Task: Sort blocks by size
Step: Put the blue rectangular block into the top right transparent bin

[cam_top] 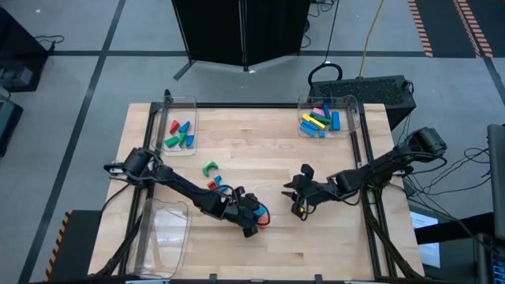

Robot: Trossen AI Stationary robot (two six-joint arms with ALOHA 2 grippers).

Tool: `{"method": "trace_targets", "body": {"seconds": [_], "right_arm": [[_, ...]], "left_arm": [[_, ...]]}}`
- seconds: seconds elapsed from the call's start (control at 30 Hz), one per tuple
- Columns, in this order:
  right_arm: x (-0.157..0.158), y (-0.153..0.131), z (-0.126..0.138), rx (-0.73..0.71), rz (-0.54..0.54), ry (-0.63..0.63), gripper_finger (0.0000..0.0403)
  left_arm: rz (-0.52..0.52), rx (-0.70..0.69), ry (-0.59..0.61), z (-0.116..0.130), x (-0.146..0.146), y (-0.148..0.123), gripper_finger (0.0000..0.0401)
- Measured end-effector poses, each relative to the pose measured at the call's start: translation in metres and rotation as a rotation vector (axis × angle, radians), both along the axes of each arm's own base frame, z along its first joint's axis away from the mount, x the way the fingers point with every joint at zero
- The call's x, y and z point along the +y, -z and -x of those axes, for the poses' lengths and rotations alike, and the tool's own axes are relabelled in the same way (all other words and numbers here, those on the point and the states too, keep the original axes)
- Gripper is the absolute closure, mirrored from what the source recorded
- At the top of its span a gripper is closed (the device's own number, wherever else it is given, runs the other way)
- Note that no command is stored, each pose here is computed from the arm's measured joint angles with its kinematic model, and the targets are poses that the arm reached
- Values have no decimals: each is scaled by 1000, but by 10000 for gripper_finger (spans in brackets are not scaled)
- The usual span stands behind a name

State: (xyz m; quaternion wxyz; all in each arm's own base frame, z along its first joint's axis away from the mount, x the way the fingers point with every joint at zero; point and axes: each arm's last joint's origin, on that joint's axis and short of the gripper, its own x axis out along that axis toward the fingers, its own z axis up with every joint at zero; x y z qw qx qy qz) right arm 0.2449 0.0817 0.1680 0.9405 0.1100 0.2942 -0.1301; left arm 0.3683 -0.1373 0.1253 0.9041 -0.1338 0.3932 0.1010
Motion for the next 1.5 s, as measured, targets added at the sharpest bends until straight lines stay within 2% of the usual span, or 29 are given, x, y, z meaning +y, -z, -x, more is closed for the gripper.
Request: {"method": "trace_targets", "body": {"seconds": [0.33,0.6,0.7,0.83,0.97,1.13,1.23,1.37,1.5], "right_arm": [[4,-1,0,-10,15,-30,291],[4,-1,0,-11,15,-29,291],[4,-1,0,-11,15,-29,291],[5,-1,-3,-36,30,-30,291],[13,13,-21,-108,107,-132,291],[20,29,-36,-180,183,-196,291],[21,31,-37,-194,183,-203,291],[24,29,-38,-223,170,-218,291],[28,27,-37,-238,192,-266,291]], "left_arm": [[71,46,39,3,-4,3,218],[38,68,32,5,-3,5,223],[15,97,25,8,-2,6,245],[-16,111,35,9,-1,7,300],[-37,110,51,9,0,6,352],[-39,110,49,8,2,6,353],[-75,102,65,9,3,2,347],[-137,43,72,9,6,-16,343],[-150,11,85,11,6,-29,346]]}}
